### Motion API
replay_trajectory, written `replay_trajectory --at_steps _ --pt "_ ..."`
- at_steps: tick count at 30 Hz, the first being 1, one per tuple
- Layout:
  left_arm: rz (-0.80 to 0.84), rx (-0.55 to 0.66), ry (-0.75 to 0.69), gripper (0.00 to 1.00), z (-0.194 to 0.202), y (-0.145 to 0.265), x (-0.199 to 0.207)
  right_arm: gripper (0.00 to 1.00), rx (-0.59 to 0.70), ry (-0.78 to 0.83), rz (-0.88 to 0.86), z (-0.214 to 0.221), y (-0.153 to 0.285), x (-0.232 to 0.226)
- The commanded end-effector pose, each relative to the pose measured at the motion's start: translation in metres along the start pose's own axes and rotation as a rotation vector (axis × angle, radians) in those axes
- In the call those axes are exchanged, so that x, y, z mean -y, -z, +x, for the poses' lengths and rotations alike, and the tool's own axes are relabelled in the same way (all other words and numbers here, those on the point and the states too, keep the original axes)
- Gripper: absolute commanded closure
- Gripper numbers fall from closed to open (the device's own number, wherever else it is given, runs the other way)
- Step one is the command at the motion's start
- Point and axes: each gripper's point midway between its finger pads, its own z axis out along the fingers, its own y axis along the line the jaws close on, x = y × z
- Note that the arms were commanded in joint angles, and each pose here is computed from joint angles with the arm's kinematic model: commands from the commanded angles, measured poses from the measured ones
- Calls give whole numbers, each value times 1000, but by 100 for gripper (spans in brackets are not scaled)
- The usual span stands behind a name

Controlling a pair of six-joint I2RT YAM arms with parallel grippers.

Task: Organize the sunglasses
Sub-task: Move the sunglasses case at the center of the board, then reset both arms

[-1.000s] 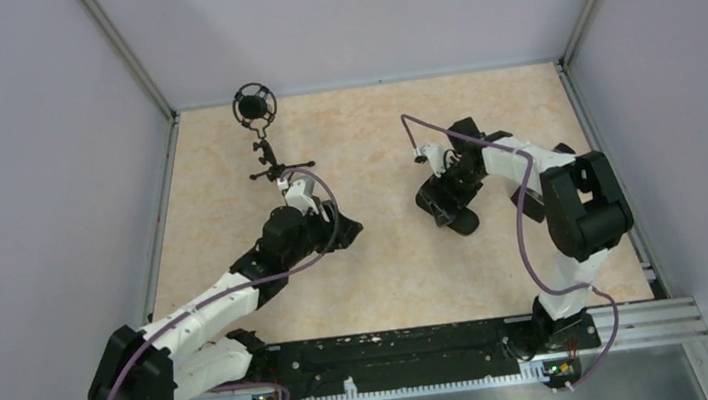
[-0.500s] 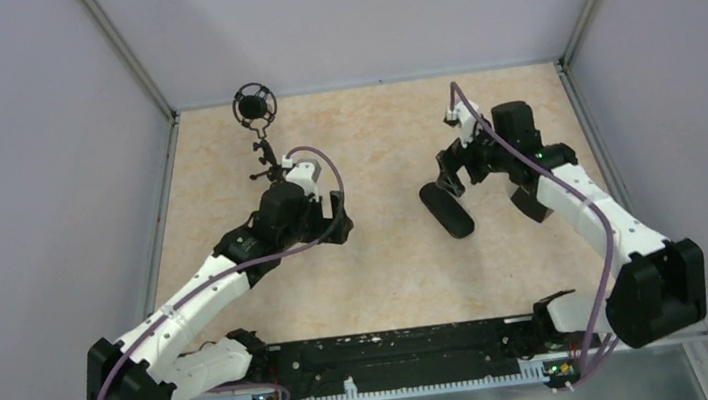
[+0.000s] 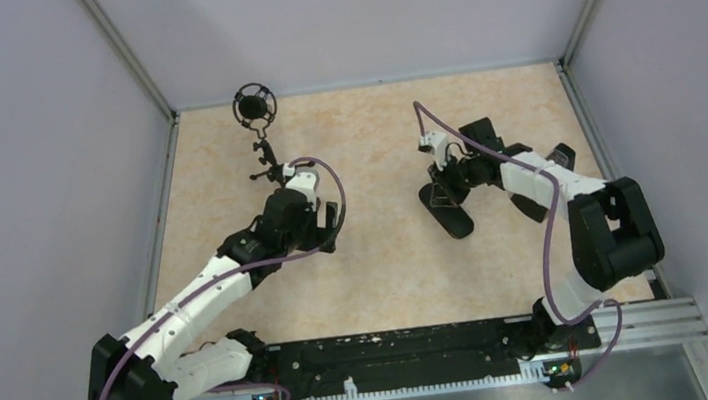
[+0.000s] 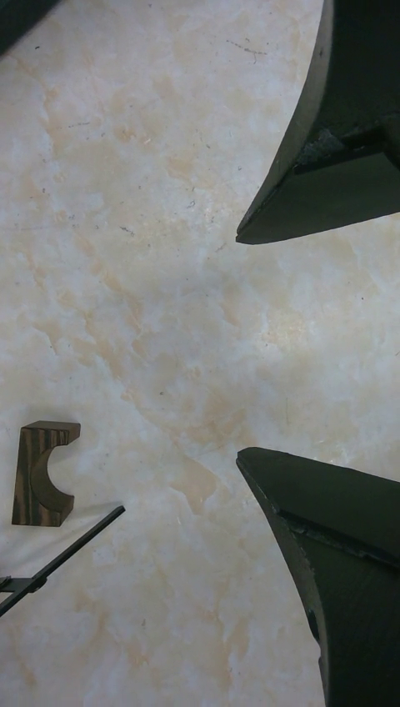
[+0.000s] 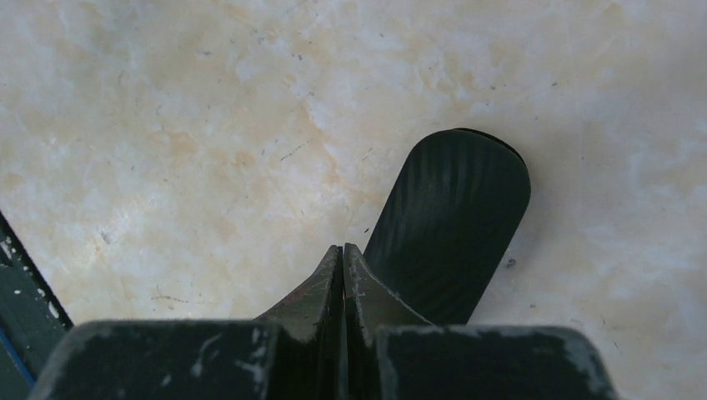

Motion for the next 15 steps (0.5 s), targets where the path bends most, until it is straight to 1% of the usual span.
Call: replay_trajectory --at_steps 1,3,6,8,9,10,13,14,15 --pt "-30 -3 -16 1 0 -2 -7 100 -38 30 60 -8 -15 16" --pt "-25 -4 -17 1 -1 -3 -6 100 -58 16 58 -5 -16 17" --pt "-25 10 -14 1 -4 0 -6 99 -22 27 61 -16 -6 11" --pt "-28 28 -8 1 -8 2 -7 89 25 53 73 -28 7 5" --pt "-29 38 -6 1 -10 3 -8 81 52 69 86 -33 15 3" --pt "-31 45 -3 1 -11 4 -9 72 80 84 108 -39 24 1" --pt "-19 85 7 1 -19 11 -8 41 181 132 164 -57 55 -6" --pt "-15 101 13 1 -23 14 -7 25 223 137 182 -64 66 -8" --pt "-7 123 17 1 -27 17 -7 5 266 132 209 -71 77 -9"
